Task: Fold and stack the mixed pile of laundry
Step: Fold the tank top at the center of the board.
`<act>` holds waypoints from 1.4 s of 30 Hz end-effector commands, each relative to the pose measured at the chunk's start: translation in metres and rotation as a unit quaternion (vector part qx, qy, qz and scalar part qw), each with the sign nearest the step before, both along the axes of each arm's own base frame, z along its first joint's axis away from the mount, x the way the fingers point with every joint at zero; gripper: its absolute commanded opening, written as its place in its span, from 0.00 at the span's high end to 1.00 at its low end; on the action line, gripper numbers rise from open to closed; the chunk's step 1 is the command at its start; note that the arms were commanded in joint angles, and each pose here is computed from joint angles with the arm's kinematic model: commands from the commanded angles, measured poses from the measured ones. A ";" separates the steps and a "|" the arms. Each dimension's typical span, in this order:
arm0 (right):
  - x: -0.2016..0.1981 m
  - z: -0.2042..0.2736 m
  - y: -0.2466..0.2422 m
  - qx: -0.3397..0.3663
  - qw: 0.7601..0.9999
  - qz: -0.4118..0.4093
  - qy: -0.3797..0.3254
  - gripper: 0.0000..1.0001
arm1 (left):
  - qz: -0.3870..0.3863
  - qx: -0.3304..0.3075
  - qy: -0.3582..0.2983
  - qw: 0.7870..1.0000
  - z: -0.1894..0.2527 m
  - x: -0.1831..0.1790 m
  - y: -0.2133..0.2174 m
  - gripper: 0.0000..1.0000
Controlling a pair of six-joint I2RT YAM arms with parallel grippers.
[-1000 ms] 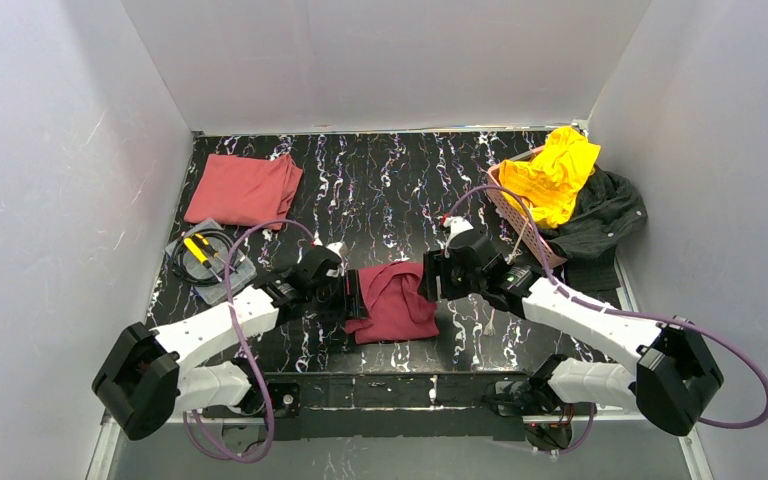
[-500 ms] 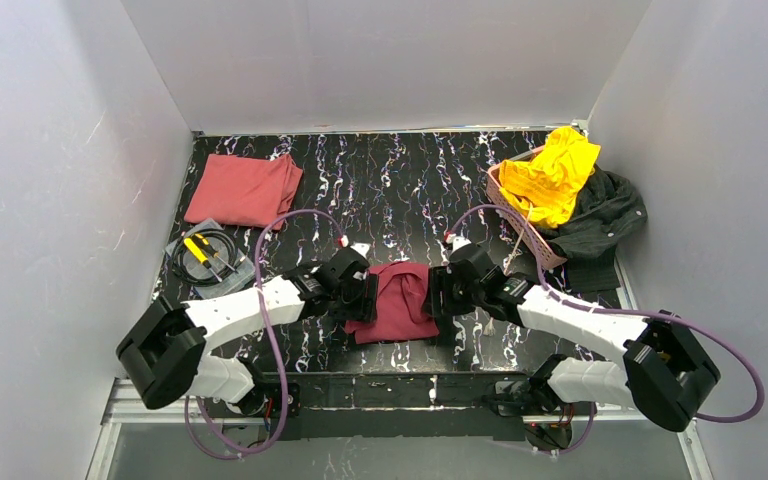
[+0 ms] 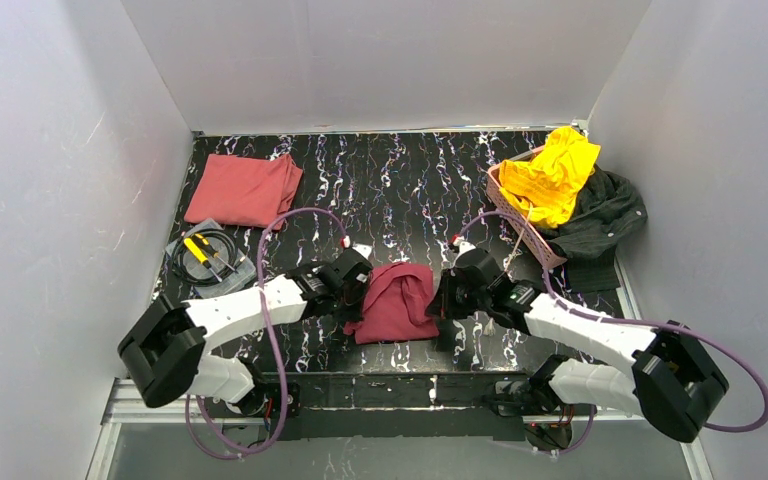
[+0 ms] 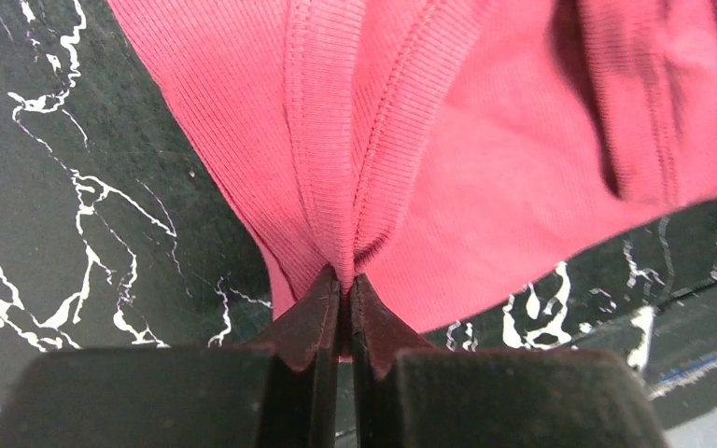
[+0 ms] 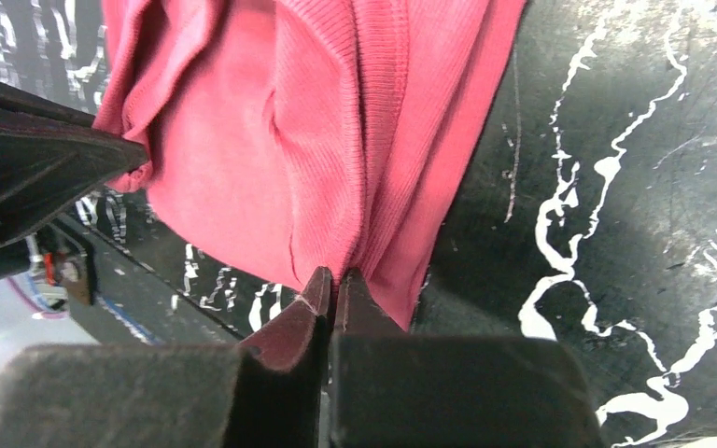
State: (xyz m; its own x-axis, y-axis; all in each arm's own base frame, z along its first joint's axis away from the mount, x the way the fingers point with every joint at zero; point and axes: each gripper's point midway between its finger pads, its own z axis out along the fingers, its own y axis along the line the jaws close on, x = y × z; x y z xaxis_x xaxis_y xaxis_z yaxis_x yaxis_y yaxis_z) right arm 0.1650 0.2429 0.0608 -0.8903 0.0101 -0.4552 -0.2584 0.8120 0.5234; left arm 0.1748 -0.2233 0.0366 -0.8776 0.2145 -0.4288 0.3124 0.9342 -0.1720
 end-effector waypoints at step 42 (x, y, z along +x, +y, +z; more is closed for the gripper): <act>0.003 0.034 -0.012 -0.018 0.999 0.007 -0.043 0.05 | 0.006 -0.092 0.092 0.991 0.053 -0.047 -0.004 0.27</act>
State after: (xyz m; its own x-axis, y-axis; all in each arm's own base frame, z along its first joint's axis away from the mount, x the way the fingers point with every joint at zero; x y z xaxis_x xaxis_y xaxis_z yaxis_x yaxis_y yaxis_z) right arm 0.1549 0.2257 0.0852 -0.8786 0.0400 -0.4760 -0.2449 0.8179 0.5206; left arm 0.1209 -0.2401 0.0927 -0.9337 0.2101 -0.2898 0.3220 0.8466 -0.4237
